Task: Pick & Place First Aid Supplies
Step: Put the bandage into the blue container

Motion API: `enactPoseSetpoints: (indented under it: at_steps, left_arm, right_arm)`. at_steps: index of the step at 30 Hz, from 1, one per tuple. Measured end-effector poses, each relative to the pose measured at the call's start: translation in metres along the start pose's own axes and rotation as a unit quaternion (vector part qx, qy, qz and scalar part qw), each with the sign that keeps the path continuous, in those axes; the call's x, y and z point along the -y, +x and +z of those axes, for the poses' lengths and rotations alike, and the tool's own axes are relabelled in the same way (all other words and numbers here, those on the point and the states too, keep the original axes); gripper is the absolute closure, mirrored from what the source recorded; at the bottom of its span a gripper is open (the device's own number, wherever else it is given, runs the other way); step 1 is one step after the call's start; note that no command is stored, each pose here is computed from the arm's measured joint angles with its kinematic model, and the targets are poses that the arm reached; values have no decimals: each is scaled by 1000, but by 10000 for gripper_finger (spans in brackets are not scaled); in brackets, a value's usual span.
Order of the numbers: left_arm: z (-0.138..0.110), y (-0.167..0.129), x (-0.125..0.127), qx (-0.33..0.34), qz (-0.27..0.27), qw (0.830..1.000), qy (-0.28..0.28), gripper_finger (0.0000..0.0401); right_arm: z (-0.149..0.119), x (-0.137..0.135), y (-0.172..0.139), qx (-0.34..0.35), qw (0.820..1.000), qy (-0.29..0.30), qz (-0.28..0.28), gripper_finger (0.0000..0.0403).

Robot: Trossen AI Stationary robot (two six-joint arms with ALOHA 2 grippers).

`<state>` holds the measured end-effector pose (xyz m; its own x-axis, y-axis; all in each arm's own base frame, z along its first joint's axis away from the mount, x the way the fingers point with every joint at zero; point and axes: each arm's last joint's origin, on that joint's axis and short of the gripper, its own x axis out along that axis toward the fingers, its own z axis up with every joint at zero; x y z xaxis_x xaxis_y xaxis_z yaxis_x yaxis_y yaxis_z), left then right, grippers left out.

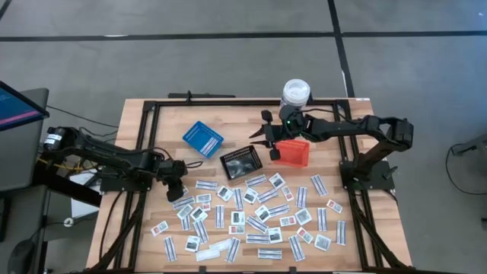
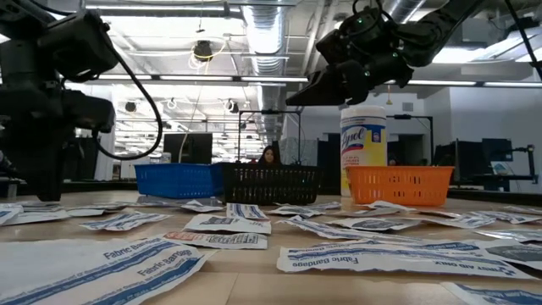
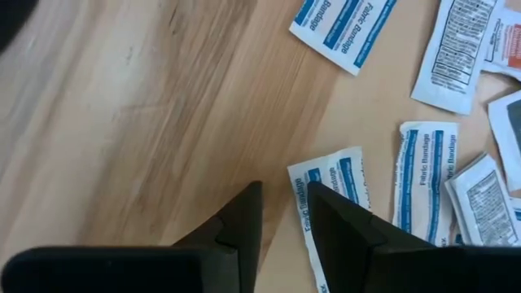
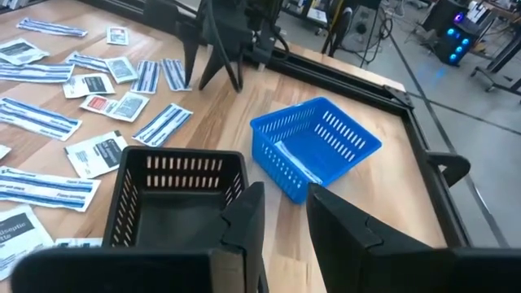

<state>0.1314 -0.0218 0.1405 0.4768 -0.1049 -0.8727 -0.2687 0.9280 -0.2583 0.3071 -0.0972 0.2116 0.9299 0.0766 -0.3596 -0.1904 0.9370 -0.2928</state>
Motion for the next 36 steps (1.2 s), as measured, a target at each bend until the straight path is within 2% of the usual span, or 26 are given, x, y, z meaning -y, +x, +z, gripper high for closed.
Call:
enactPoseSetpoints:
  at_steps: [4,10,13,17,20,27,31,36]
  left_arm:
    - [0,0,-1,5,9,1000,1,322]
    - [2,1,-1,21,20,1000,-2,392]
    - [6,1,-1,65,51,997,-8,393]
    - [16,-1,-4,152,133,979,-18,395]
    - [18,-2,-7,175,174,969,-22,396]
    - [27,-4,-5,218,160,962,-25,396]
    - [39,-9,0,279,167,945,11,396]
    - [52,-20,2,357,236,902,51,397]
  right_arm:
    - [0,0,0,-1,1000,0,0,316]
    - [0,0,0,-1,1000,0,0,316]
    - [0,0,0,-1,1000,0,0,316]
    - [0,0,0,-1,1000,0,0,316]
    - [0,0,0,-1,1000,1,0,316]
    - [0,0,0,-1,1000,1,0,316]
    - [0,0,0,-1,1000,1,0,316]
    - [0,0,0,-1,1000,1,0,316]
